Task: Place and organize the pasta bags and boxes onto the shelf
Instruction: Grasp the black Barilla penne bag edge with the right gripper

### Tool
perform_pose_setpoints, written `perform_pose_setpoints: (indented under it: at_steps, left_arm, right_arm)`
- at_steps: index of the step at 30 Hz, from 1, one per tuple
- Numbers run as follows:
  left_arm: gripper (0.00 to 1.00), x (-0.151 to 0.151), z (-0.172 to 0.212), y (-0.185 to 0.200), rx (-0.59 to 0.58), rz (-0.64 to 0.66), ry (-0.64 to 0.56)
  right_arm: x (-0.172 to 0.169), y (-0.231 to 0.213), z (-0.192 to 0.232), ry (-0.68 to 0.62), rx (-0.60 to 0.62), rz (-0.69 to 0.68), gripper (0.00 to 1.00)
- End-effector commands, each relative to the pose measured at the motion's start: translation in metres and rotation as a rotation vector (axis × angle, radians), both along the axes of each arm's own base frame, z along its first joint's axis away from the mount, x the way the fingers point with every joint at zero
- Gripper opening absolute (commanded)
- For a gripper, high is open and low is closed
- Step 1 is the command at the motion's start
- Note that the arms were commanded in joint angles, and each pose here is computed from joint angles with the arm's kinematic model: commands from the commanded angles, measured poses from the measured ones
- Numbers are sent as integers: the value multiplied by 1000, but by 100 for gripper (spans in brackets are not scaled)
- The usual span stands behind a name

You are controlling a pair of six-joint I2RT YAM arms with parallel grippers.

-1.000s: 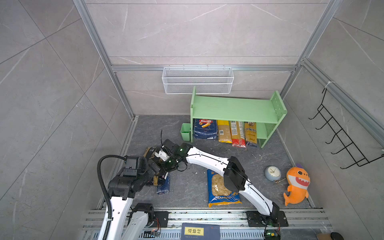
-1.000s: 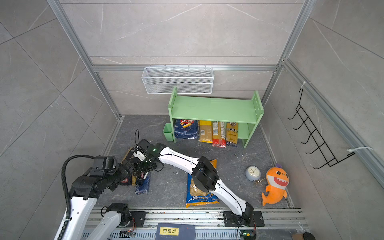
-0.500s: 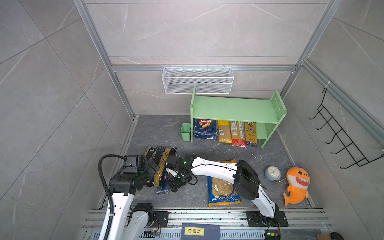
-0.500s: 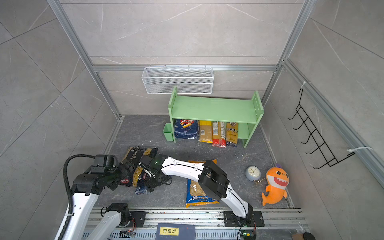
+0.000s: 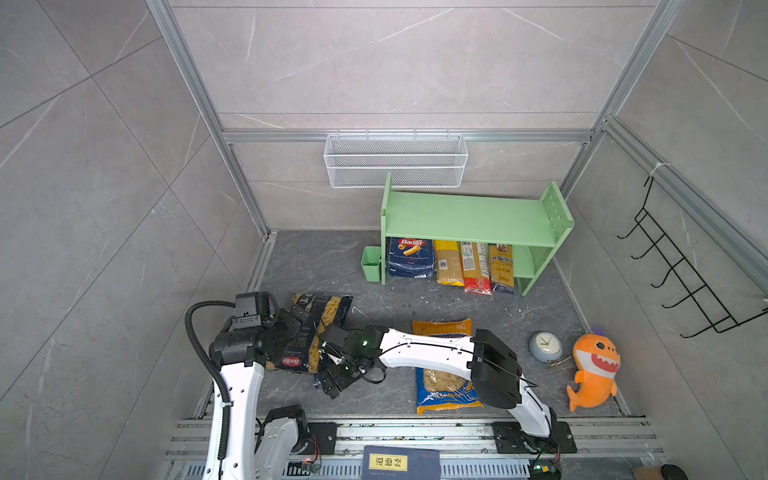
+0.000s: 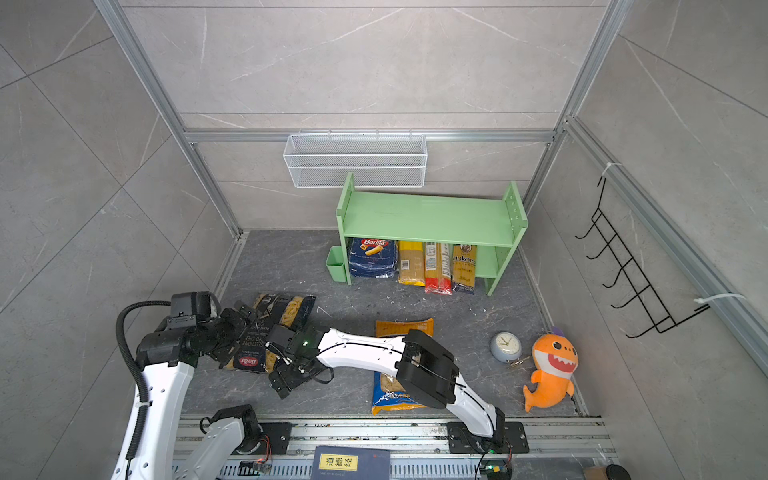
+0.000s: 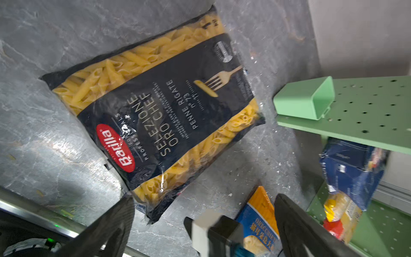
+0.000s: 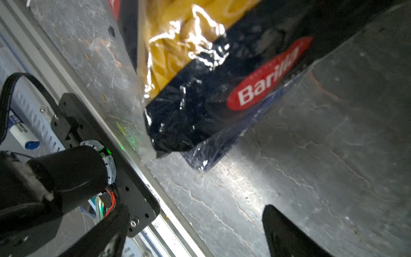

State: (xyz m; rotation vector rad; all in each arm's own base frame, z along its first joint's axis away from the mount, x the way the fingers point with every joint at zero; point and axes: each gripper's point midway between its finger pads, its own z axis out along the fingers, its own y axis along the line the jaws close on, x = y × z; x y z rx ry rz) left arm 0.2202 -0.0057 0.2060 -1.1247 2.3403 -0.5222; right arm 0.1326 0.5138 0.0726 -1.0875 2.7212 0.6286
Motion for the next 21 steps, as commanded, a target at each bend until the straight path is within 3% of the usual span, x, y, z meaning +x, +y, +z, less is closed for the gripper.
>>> perform_pose_setpoints:
  at_steps: [1, 10, 21]
  left_arm:
    - [100, 14, 30, 0, 4, -18, -91]
    - [100, 19, 57, -1, -13, 1, -159]
    - [100, 17, 63, -7, -20, -16, -172]
  right_arm:
    - [6, 13, -20, -45, -30, -62, 95]
    - [16, 15, -52, -114, -80, -162, 96]
    - [5, 32, -56, -144, -48, -188, 96]
